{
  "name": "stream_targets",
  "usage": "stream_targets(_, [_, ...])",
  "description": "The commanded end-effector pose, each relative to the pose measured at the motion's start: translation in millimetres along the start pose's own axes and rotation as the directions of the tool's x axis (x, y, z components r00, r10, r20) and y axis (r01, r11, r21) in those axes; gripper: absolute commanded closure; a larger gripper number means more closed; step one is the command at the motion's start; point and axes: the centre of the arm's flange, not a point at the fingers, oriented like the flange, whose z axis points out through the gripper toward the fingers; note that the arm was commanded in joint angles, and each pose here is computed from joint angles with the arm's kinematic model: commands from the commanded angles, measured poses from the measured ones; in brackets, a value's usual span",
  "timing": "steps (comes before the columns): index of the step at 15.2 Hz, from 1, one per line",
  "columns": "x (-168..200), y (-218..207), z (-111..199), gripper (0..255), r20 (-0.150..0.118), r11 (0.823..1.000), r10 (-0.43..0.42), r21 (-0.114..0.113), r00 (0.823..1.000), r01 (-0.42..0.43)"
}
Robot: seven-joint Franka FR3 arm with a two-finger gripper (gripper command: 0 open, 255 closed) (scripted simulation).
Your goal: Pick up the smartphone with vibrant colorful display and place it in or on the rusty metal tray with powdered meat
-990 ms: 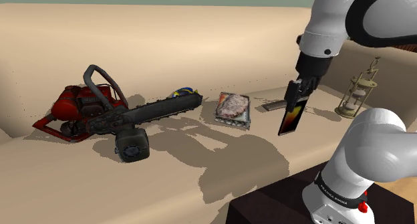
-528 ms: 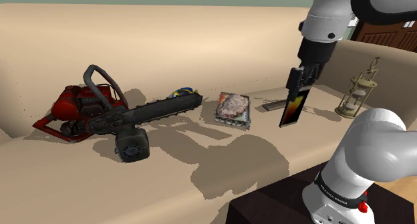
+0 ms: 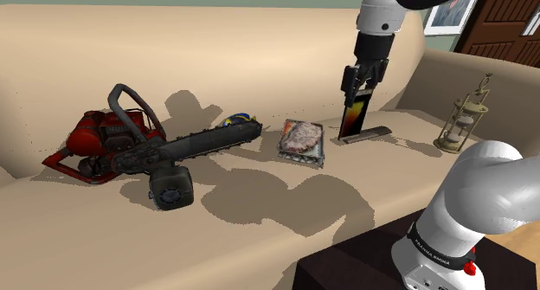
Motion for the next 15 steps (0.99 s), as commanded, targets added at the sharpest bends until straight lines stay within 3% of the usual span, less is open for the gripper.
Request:
stream_targets(1, [28,8,-2,255,-0.001,1.0,0.0,-0.001,1.0,0.0])
stream_targets(15, [212,43,-29,255,-0.001,1.0,0.0,-0.001,1.0,0.0])
